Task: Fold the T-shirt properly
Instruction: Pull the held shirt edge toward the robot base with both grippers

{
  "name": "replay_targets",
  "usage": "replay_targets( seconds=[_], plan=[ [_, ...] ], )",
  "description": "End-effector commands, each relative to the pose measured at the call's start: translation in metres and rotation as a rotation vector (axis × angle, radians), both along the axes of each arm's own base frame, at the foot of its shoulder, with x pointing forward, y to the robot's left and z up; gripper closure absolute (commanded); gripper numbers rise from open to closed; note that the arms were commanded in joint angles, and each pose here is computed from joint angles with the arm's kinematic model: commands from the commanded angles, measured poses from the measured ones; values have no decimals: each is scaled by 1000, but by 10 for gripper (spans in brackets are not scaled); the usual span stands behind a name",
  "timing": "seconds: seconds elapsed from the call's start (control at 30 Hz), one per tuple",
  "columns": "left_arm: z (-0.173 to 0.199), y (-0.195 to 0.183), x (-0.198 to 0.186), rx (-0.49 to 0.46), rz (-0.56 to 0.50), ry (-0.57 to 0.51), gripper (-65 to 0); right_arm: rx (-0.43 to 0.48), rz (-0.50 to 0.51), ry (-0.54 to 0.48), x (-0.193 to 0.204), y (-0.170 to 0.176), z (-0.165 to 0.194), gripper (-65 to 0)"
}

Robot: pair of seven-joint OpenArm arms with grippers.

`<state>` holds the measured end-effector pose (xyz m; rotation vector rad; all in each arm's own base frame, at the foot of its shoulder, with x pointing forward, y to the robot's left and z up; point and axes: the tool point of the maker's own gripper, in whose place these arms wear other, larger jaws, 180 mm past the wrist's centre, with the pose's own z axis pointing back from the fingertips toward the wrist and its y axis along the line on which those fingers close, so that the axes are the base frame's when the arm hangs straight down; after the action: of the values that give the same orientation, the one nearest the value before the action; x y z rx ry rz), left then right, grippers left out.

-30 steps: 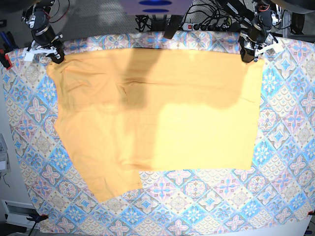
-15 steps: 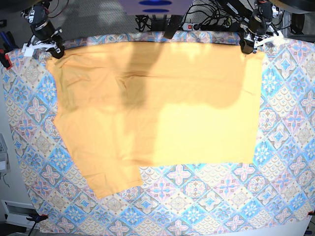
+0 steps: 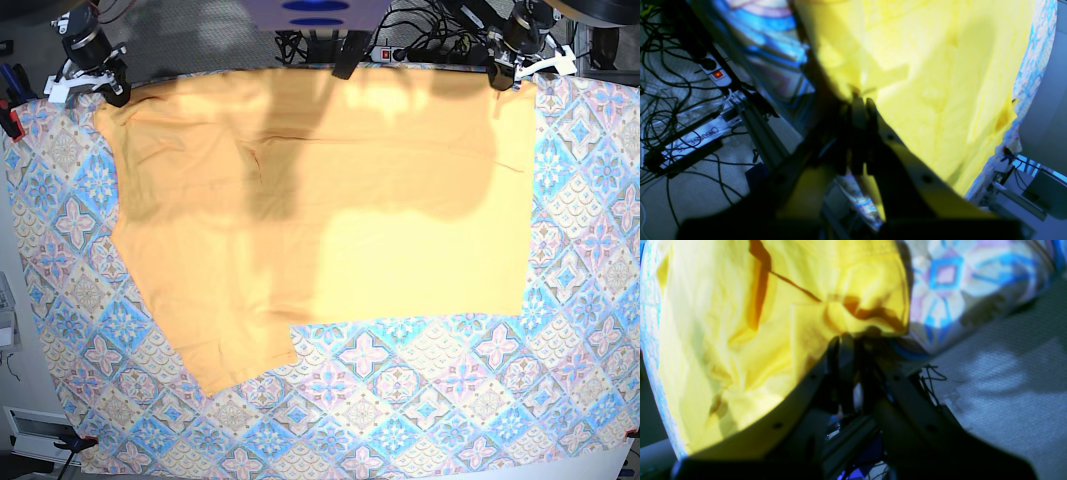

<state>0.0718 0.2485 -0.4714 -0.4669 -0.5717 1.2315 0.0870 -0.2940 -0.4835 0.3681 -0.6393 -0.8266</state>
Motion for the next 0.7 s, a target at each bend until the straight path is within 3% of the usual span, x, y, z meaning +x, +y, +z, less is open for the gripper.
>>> replay_targets(
  seconds=[0.0,0.23,0.33,0.5,0.67],
  plan=[
    [5,4,-2,13,-4,-7,0,-28,7,19,-4,-9,2,-4],
    [5,4,1,14,-4,-13,0,-43,13,-6,3,-10,8,-12],
    [5,4,1,12,-5,-13,-2,-62,35,-38,14,-9,19,-54],
    [13,2,9,16,-17,-41,-82,-71,45,-56,20,-9,24,-81],
    [18,0,12,17,-26,-53,-106,-80,25,-41,11,-16,24,-83]
  ],
)
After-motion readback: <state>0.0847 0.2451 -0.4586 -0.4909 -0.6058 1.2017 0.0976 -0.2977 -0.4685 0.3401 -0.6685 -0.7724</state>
